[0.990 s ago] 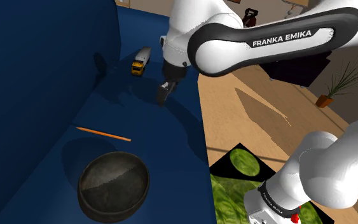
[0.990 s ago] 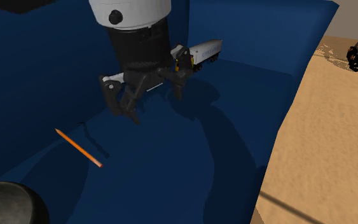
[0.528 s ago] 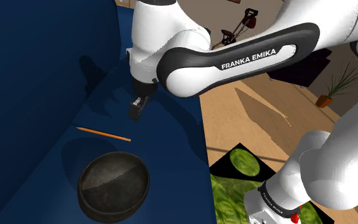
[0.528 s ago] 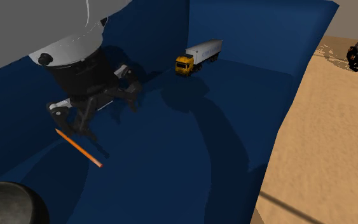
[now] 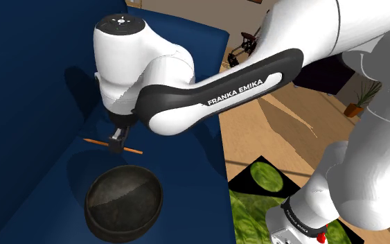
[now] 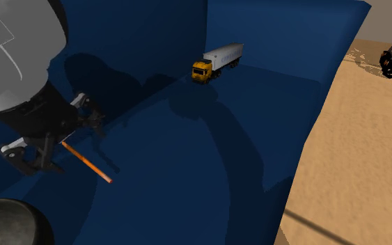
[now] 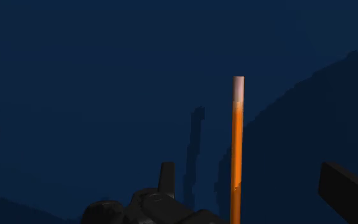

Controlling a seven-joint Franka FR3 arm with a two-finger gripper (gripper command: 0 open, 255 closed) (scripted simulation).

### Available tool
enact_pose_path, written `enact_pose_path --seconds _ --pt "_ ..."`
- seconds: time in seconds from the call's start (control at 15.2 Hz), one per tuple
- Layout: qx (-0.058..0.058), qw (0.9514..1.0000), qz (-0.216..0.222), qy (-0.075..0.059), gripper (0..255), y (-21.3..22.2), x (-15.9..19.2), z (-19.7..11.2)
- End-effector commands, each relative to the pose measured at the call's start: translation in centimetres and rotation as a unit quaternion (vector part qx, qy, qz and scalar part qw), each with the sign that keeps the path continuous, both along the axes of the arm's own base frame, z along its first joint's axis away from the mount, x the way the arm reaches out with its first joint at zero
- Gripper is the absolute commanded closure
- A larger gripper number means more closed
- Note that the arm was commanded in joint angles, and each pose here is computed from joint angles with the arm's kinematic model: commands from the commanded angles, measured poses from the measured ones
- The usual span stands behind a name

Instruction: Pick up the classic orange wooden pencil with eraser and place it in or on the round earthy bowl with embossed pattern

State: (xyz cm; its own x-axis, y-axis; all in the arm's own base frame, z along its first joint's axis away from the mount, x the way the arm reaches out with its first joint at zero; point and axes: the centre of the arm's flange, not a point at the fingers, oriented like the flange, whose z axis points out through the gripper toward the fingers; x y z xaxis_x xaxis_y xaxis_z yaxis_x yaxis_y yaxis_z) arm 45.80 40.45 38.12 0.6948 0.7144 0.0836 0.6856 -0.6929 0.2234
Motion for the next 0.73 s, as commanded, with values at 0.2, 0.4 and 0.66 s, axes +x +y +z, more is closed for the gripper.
enact_pose_path --seconds 0.2,0.4,0.66 --pt "-0.002 1.0 0.009 -0.002 0 0.8 0.5 -2.7" --pt "-0.002 1.0 0.009 -0.002 0 0.7 0.8 -4.3" --pt "-0.002 1.0 0.009 -0.002 0 0.6 0.9 -4.6"
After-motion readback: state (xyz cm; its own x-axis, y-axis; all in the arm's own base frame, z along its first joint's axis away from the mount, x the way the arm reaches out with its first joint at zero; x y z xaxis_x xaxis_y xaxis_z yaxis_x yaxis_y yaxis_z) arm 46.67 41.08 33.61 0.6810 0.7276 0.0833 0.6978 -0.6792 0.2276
